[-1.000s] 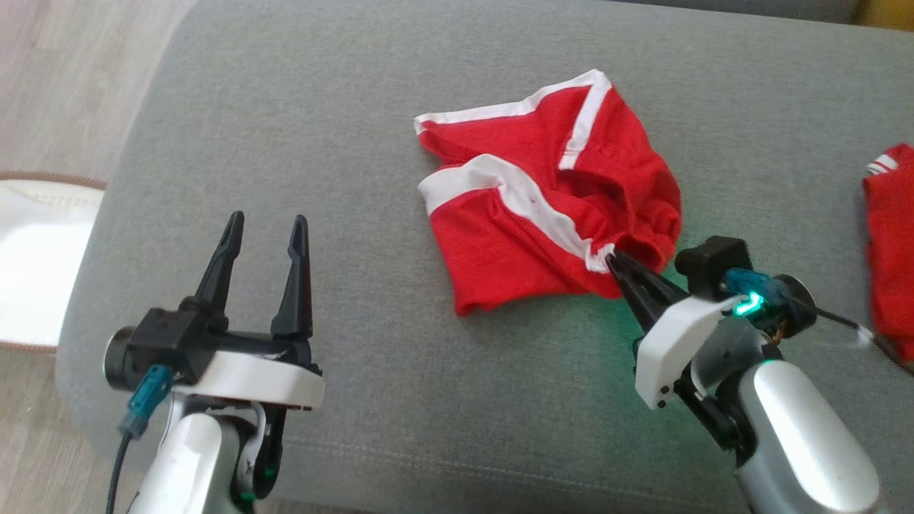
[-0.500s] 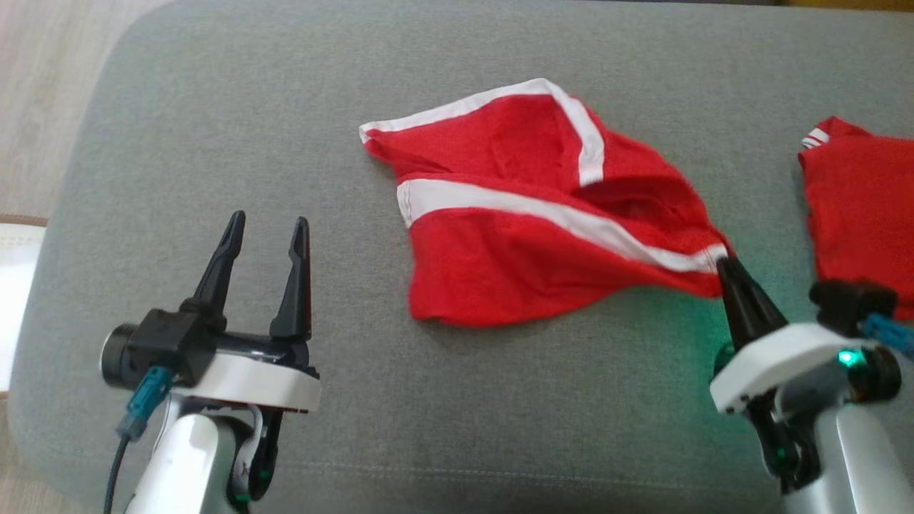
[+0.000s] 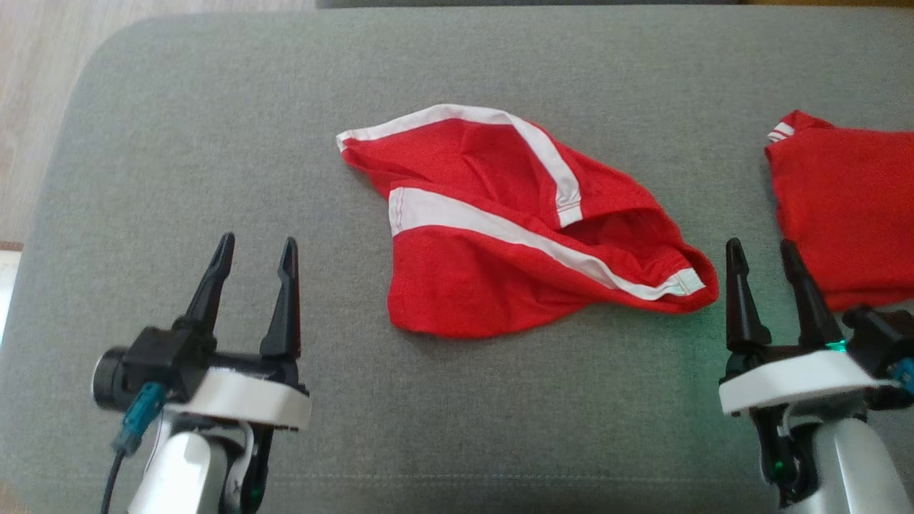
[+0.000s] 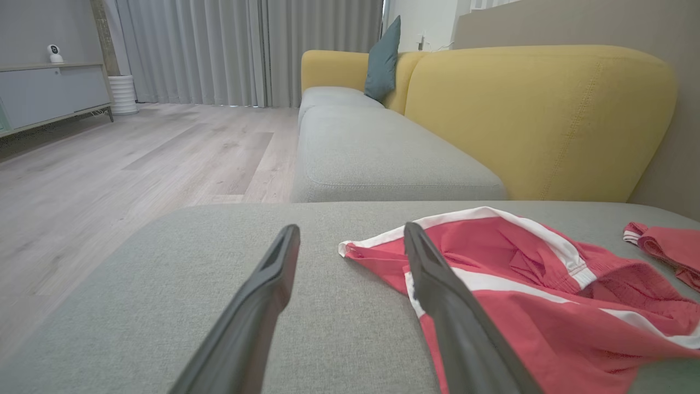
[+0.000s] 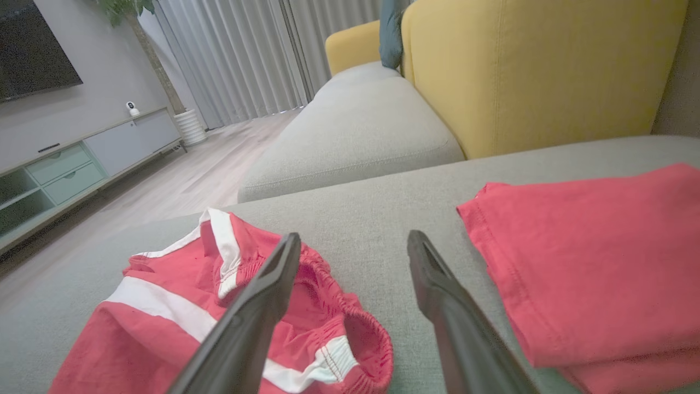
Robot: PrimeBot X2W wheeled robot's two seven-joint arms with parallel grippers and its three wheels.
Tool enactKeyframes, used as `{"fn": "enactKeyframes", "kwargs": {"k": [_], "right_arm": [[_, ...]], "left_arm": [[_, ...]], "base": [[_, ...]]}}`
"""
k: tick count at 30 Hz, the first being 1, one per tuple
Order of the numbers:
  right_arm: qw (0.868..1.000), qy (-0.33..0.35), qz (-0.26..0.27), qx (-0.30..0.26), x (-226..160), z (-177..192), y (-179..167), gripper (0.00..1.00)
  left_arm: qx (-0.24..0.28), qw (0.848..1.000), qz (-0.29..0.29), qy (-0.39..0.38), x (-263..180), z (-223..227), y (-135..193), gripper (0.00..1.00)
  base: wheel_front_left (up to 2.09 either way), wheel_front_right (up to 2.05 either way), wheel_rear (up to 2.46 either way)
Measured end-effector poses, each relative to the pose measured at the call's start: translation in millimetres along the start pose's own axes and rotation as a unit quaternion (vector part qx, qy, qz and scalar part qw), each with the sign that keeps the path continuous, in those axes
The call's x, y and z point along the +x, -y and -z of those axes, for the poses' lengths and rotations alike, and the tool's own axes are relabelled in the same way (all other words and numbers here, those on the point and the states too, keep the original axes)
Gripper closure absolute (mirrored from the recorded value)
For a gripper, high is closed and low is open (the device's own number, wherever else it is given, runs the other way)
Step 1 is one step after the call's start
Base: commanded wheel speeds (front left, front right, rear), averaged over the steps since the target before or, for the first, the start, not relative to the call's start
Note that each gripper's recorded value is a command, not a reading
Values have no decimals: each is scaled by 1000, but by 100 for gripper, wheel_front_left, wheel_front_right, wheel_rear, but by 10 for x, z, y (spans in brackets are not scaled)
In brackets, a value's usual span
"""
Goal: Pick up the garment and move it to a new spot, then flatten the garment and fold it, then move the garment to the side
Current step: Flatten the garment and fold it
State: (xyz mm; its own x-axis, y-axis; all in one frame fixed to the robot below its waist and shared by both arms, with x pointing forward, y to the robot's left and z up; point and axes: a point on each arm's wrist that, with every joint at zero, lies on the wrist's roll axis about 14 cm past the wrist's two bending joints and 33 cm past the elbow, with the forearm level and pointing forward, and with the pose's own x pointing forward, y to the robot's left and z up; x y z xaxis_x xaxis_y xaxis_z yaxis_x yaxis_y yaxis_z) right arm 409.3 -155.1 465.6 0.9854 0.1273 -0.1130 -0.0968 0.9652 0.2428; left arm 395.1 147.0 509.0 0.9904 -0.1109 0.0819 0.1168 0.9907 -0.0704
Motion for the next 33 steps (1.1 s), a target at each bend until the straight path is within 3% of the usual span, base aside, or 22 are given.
{"fn": "enactKeyframes", "kwargs": {"k": [7,26,33], "right_arm": [[998,22,-19,-52,-192,-211,-141,0],[999,16,-15,-42,-364,-240,-147,0],[999,-2,-17,-30,-310,-115,-154,0]], "left_arm": [[7,1000,-1,0,-87,-27,-4,0],[0,1000,13,-27,-103,84,85,0],[-33,991,96,-89,254,301,475,0]], "base": [[0,0,0],[0,0,0],[0,0,0]]}}
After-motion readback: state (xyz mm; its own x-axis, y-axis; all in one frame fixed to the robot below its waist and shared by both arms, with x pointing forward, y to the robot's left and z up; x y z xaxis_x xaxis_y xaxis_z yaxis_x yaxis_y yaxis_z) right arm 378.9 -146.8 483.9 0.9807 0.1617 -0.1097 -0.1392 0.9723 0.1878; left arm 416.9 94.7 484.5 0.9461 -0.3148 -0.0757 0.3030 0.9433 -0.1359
